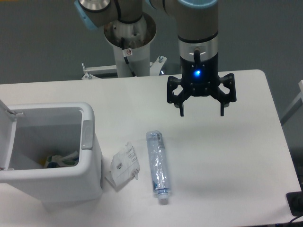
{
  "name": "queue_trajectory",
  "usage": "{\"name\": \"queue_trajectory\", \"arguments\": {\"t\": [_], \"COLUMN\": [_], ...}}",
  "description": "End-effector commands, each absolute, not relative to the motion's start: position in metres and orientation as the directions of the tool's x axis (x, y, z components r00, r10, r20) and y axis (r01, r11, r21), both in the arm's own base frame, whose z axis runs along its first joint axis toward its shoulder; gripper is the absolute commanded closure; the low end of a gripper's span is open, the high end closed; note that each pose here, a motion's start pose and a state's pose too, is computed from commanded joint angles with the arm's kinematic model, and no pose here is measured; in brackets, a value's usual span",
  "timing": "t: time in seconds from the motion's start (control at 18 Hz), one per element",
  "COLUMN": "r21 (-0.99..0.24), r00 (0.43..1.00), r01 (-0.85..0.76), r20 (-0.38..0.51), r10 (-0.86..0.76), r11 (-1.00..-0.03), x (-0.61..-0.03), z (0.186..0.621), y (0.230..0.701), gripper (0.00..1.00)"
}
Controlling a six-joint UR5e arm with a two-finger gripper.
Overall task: Place the trash in the trash can
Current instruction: 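Move the open gripper down toward the clear plastic wrapper beside the bin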
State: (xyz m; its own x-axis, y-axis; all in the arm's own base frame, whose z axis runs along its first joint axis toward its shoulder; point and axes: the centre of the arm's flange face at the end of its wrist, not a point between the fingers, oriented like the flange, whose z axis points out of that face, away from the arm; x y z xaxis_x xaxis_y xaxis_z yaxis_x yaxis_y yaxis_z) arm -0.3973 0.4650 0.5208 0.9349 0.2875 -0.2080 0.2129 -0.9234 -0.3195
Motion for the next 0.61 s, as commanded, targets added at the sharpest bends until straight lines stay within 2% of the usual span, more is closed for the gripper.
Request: {"name": "queue_trajectory", "arguments": {"t": [0.22, 0.44, 0.61], "r21": [-0.321, -0.317, -0.341], "r00": [0.938, 0.941, 0.939], "r01": [0.212, 0.211, 0.200], "r20": [-0.198, -0.191, -0.201], "r10": [0.284, 0.280, 0.279], "r11": [-0.923, -0.925, -0.918], "x": [-0.393, -0.396, -0.377], "z": [0.517, 0.481, 0.442], "y": [0.469, 0.478, 0.483], "gripper": [0.00, 0.00, 0.00]}}
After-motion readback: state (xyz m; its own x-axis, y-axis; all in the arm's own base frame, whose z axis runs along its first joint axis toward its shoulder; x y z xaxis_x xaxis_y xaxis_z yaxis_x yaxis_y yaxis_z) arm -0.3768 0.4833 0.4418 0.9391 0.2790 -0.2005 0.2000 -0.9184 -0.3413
